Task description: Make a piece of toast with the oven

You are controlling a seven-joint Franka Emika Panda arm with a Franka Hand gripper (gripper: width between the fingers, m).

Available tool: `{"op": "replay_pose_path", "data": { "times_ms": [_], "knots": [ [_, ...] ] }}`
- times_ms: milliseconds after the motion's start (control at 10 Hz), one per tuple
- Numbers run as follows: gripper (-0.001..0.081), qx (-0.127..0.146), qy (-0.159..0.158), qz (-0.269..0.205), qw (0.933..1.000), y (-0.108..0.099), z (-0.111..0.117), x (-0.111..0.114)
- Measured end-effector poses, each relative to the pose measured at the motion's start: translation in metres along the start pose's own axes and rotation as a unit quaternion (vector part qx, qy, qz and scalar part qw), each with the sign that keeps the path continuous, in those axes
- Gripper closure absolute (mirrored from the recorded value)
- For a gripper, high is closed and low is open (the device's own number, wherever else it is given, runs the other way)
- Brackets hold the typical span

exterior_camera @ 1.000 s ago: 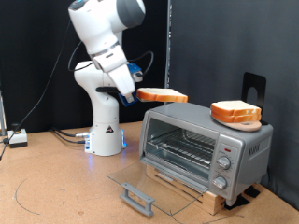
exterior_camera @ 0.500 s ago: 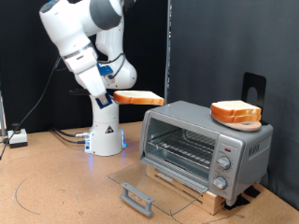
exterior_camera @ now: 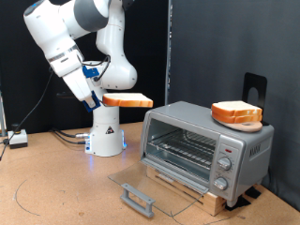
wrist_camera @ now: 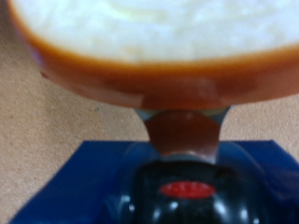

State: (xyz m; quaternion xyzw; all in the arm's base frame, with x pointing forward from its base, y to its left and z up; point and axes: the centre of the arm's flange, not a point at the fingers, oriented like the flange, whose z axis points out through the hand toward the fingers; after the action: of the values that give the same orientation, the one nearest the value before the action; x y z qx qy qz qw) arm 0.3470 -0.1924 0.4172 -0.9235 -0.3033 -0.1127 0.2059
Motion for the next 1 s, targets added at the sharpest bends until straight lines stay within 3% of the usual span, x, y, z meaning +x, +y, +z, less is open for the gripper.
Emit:
{"op": "replay_pose_path", "data": {
  "times_ms": [500, 800, 1000],
  "knots": [
    [0.0411, -0.018, -0.057, 0.023, 0.9979, 0.019, 0.086, -0.008],
    [0.0411, -0.005, -0.055, 0.028, 0.9980, 0.023, 0.134, -0.001],
    [0.0411, 0.011, -0.049, 0.023, 0.9985, 0.020, 0.151, 0.005]
  ]
}}
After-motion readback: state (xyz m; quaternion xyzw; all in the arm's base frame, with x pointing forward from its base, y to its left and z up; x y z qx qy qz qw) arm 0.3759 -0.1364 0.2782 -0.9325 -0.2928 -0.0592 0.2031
